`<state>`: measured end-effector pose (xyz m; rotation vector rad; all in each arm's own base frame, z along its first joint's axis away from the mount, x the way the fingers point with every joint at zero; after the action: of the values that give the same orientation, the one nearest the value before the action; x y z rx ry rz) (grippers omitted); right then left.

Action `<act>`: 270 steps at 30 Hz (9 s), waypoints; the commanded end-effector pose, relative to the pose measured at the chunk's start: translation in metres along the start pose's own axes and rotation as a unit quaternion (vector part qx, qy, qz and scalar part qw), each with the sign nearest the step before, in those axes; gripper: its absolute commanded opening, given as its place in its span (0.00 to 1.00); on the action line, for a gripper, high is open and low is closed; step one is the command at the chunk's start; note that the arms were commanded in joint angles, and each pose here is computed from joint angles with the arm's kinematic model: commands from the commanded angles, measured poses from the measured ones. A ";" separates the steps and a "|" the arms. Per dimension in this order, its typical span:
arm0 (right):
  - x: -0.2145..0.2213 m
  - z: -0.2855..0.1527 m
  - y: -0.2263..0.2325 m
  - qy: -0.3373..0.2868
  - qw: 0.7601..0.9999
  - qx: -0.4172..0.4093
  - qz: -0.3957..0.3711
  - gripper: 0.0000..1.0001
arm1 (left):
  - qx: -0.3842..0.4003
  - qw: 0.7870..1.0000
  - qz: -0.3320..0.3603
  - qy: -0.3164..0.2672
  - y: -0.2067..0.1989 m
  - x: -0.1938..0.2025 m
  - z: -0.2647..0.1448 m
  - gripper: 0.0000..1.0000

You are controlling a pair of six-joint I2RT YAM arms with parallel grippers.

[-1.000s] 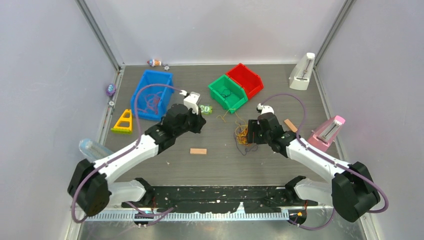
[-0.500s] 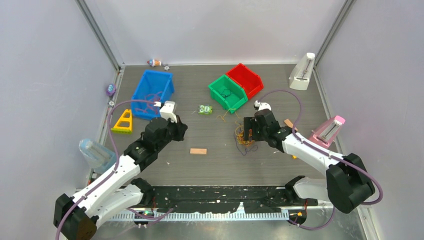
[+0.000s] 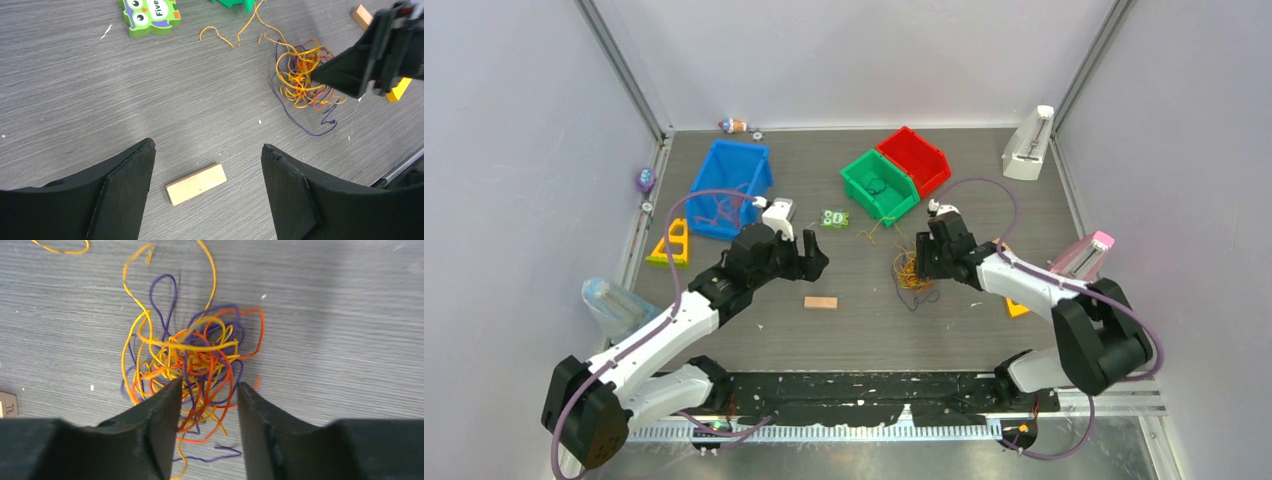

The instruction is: Untangle the cables

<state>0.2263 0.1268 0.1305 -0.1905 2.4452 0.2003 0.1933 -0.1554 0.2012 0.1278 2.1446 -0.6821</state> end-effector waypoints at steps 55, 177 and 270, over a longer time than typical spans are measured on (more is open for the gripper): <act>0.046 -0.040 -0.040 0.007 0.988 0.085 0.125 0.70 | -0.084 0.993 -0.086 -0.018 0.022 -0.047 0.031 0.00; -0.188 -0.242 0.131 -0.371 0.885 -0.231 -0.161 0.05 | 0.100 0.979 -0.115 -0.134 -0.023 -0.143 -0.108 0.00; -0.040 0.004 0.064 -0.045 0.984 -0.171 -0.009 0.76 | -0.043 0.973 -0.094 0.206 0.002 0.023 0.137 0.00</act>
<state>0.2518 0.2036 0.1492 -0.3716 2.3346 0.6868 0.2864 -0.2356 0.1051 0.0305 2.6661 -0.6852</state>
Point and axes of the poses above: each gripper's point midway between its finger pads, its own z axis out along the fingers, its own y axis along the line the jaws close on, x = y × z, the point moved 10 cm from there along -z, back along the fingers, and after that the axes turned 6 degrees about -z, right-handed, at the moved point
